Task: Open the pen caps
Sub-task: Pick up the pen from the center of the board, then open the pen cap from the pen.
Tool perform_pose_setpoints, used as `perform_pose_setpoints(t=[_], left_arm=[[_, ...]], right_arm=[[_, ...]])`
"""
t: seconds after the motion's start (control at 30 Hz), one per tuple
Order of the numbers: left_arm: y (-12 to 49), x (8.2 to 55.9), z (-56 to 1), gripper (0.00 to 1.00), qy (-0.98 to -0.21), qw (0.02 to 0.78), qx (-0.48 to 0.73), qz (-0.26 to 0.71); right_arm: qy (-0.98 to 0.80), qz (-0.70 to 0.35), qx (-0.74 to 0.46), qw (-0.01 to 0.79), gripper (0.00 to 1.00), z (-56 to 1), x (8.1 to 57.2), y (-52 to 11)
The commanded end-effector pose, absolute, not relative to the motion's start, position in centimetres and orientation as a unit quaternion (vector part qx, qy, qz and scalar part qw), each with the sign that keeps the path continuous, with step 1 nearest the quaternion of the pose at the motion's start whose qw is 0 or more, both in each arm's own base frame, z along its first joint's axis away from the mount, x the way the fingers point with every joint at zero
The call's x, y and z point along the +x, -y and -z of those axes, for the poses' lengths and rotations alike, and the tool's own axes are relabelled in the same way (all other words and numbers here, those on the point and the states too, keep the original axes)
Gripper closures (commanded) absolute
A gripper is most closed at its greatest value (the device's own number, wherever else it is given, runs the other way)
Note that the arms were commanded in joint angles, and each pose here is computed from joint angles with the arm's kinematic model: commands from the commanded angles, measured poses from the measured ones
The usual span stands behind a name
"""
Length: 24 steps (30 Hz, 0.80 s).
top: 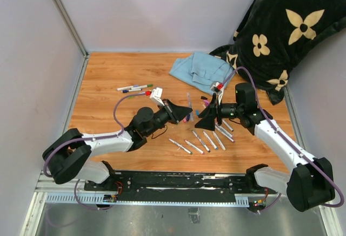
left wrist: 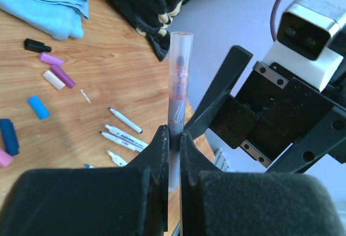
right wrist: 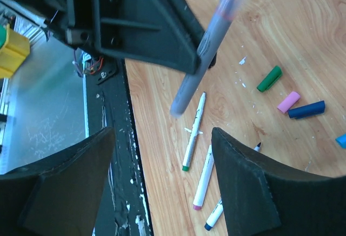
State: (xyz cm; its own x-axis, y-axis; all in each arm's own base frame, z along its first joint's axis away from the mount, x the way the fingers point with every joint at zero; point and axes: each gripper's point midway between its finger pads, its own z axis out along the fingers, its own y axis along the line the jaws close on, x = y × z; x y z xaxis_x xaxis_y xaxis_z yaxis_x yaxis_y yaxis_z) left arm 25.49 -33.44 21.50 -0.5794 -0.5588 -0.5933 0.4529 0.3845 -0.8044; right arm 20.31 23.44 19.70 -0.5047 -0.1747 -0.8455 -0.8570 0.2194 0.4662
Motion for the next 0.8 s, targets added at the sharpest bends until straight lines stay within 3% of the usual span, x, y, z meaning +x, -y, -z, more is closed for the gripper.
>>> perform_pose_setpoints(t=[0.0,0.33,0.47,0.6,0.67,0.77], left_arm=[[35.2,25.5,-24.5,1.0,-0.654,0.478,-0.039,0.586],[37.0,24.8,-24.3,1.0,-0.651,0.463,-0.034,0.601],[37.5,24.4,-24.1,1.0,-0.651,0.456,-0.032,0.606],[37.7,24.2,-24.1,0.99,-0.651,0.453,-0.03,0.608],[37.5,24.2,-24.4,0.89,-0.648,0.458,-0.028,0.608],[37.0,24.1,-25.0,0.67,-0.646,0.469,-0.024,0.602]], right_arm=[[-0.733,-0.498,-0.309,0.347,0.27,-19.6,22.0,-23.2],[-0.759,-0.482,-0.267,0.347,0.4,-18.6,23.1,-23.0],[-0.76,-0.483,-0.263,0.347,0.59,-18.7,23.2,-23.0],[-0.757,-0.492,-0.264,0.339,0.85,-18.7,22.9,-23.2],[-0.755,-0.495,-0.267,0.336,0.97,-18.9,22.8,-23.2],[-0.757,-0.495,-0.269,0.332,0.99,-18.8,22.8,-23.2]])
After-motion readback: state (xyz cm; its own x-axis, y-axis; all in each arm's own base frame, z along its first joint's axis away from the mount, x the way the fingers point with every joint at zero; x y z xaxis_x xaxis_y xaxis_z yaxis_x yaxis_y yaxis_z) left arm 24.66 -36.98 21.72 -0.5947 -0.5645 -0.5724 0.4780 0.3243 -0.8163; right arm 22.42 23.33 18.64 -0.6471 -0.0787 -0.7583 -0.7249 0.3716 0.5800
